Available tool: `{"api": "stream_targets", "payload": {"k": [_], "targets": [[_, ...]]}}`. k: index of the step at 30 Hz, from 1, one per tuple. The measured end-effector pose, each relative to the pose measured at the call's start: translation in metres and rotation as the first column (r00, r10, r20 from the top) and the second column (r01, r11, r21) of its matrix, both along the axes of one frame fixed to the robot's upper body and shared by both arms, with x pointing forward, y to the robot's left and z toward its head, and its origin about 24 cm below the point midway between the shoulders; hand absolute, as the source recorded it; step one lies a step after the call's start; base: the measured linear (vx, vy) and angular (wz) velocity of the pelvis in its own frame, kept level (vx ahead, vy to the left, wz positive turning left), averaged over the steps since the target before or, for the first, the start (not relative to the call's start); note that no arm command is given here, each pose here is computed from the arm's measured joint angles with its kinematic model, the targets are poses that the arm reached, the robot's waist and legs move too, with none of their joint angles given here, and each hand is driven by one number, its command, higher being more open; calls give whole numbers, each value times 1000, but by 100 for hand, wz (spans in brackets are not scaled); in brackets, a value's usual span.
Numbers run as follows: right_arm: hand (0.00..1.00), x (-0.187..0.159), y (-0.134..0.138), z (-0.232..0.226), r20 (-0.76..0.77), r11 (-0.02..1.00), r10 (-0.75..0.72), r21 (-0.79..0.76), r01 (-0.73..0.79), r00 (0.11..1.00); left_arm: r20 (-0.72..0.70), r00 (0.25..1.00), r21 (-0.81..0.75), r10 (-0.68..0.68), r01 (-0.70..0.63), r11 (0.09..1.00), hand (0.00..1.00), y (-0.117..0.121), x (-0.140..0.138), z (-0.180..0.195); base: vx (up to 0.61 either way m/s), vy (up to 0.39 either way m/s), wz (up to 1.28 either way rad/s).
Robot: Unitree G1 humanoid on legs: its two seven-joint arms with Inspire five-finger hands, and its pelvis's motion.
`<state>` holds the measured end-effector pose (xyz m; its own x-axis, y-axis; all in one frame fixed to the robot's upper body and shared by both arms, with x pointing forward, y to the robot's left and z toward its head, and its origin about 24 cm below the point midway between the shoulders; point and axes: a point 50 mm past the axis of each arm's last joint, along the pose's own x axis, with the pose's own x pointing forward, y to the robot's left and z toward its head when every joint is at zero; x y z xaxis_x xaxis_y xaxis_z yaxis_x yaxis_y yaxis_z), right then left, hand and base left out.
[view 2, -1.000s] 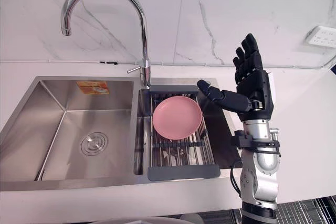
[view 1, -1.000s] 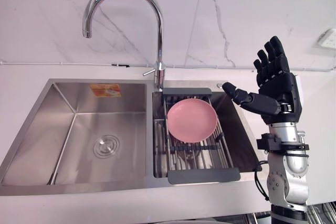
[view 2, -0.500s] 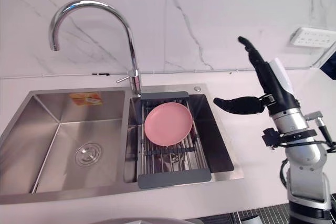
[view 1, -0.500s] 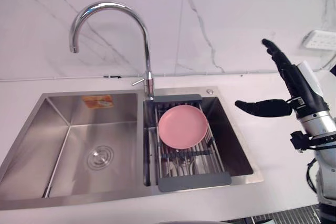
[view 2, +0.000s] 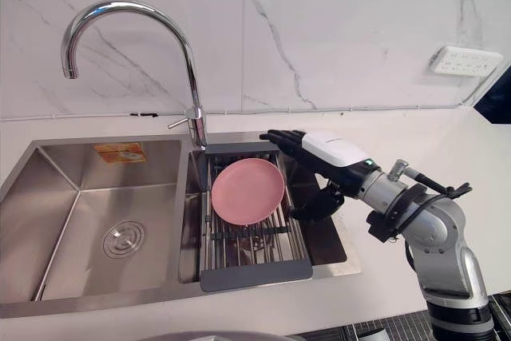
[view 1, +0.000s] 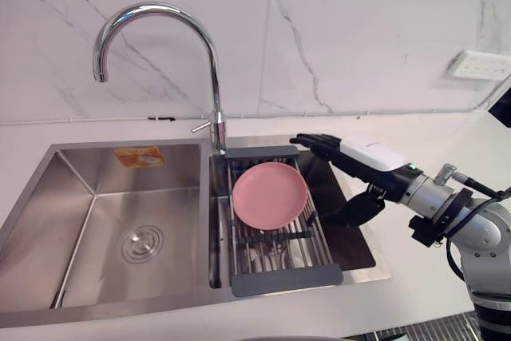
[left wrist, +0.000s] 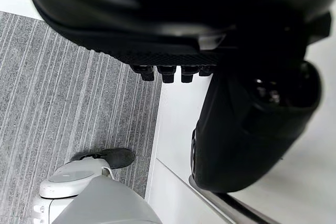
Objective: Walk over to the sink, pick up the cup, carry it to the dishwasher, place the cup inside the dishwasher, then close the dishwasher door
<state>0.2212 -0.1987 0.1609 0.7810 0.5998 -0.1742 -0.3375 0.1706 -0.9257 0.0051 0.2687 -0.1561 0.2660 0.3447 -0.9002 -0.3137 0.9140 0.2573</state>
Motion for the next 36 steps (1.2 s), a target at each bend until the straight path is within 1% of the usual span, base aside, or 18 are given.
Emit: {"api": "stream_targets", "payload": {"k": [2, 7, 8, 11, 14, 16, 19, 23, 27, 31, 36], "targets": [[100, -1, 5, -9, -31, 999, 8, -50, -9, 999, -4, 1000, 4, -2, 2, 1000, 100, 2, -1, 0, -40, -17, 0], [100, -2, 16, -20, -59, 995, 34, -95, -40, 998, -16, 1000, 7, -16, 17, 1000, 100, 2, -3, 1, -107, -41, 2], [100, -5, 21, -33, -92, 990, 33, -137, -45, 995, 1, 999, -12, -48, 48, 999, 100, 0, 5, 0, -327, -143, 10], [100, -5, 22, -33, -92, 990, 34, -137, -46, 995, 2, 999, -12, -49, 49, 999, 100, 0, 5, 0, -102, -45, 3], [100, -5, 29, -41, -114, 987, 56, -143, -72, 992, 1, 999, -12, -49, 49, 999, 100, 0, 5, 0, -6, -3, 3], [100, -5, 37, -56, -141, 974, 52, -213, -82, 989, 6, 999, -18, -51, 51, 999, 100, -1, 9, 0, -38, -19, 15], [100, -2, 37, -69, -179, 971, 20, -230, -61, 984, 12, 999, -28, -53, 53, 998, 100, -3, 11, -1, -35, -18, 5], [100, 0, 35, -69, -163, 969, -4, -245, -37, 987, 1, 998, -55, -63, 63, 997, 100, -9, 8, -3, -37, -16, 2], [100, 1, 37, -71, -153, 968, -15, -249, -24, 988, 6, 997, -92, -77, 77, 993, 100, -24, 11, -7, -52, -20, 3], [100, 2, 38, -80, -168, 962, -26, -271, -21, 985, 38, 995, -91, -97, 100, 991, 100, -26, 20, -6, -59, -23, 3], [100, 3, 37, -79, -136, 959, -45, -283, 5, 990, 54, 994, -92, -99, 104, 990, 100, -28, 23, -6, -55, -22, 1]]}}
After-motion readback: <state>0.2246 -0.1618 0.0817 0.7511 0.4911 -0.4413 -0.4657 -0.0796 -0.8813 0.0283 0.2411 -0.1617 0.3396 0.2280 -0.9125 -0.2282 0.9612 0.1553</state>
